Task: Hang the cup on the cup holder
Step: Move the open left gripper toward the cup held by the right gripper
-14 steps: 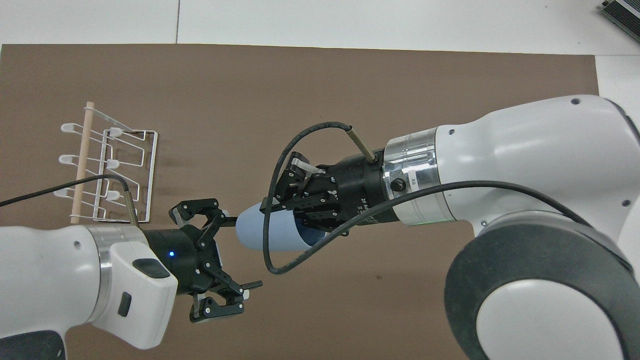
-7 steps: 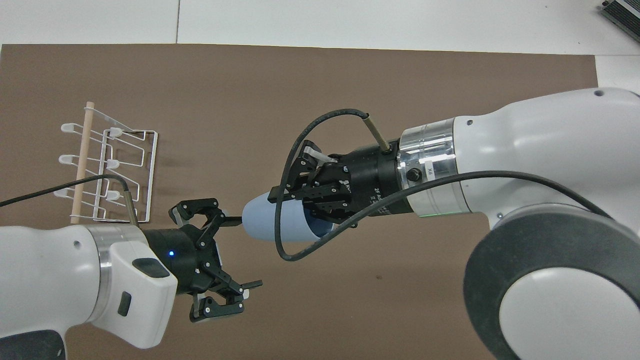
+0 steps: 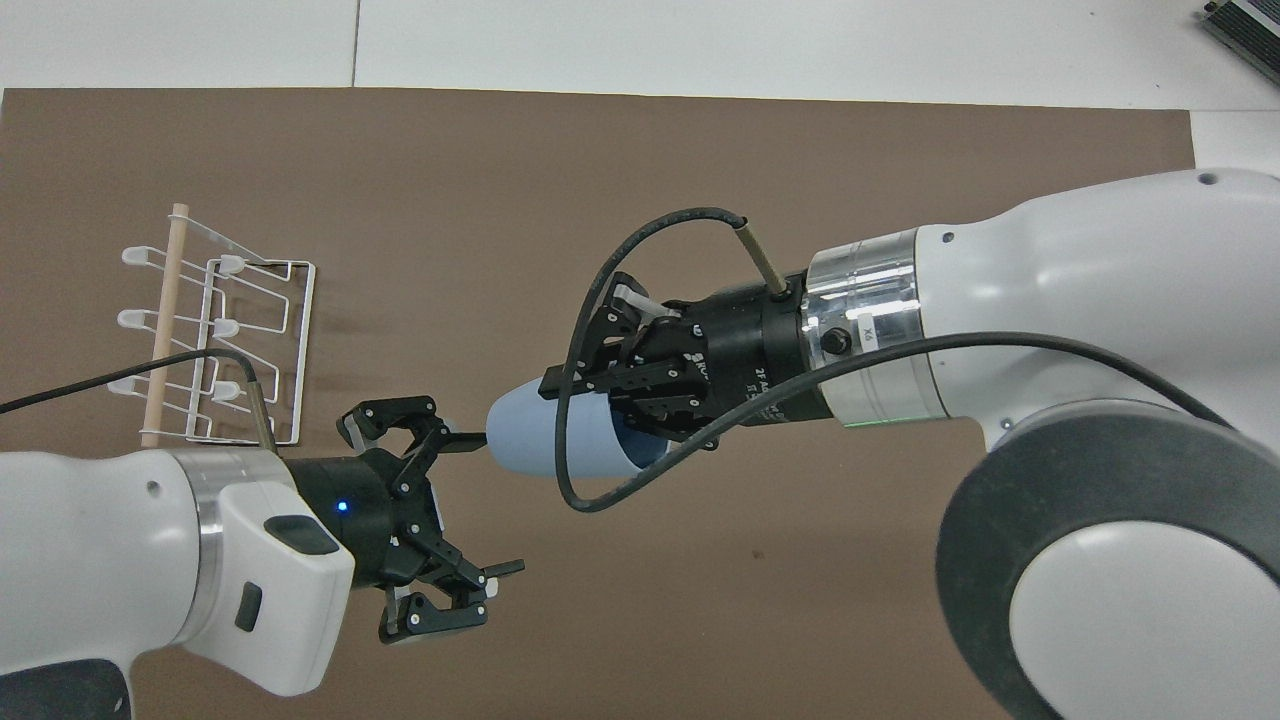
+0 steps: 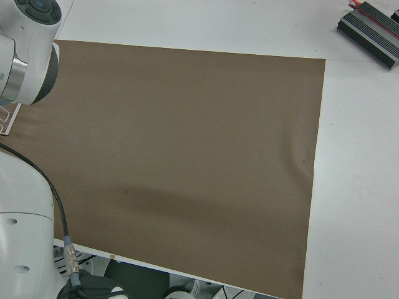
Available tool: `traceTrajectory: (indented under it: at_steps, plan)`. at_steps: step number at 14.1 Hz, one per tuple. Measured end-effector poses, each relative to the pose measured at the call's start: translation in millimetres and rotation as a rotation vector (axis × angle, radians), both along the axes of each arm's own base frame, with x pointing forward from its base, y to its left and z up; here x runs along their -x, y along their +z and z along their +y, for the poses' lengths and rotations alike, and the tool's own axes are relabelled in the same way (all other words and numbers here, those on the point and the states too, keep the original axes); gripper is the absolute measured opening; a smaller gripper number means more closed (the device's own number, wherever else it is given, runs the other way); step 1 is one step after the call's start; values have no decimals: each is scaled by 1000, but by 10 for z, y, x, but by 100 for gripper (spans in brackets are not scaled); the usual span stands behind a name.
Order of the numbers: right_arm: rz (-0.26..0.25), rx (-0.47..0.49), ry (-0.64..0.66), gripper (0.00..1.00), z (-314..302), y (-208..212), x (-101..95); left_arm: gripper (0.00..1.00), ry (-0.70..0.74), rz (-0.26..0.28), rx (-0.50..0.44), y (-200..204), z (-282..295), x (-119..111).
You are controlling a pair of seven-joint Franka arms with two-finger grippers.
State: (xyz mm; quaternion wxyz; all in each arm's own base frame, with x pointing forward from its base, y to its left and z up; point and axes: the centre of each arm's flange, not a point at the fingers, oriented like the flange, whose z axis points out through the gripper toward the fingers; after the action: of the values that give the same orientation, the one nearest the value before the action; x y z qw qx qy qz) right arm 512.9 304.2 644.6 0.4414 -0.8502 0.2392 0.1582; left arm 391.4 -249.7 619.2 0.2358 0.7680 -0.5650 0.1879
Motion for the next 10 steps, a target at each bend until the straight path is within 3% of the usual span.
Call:
traceTrajectory:
  at_steps: [10]
  plan:
    - [1,0,0,5,0,-3,-2,100,40,-38,16,-6,-21,-182]
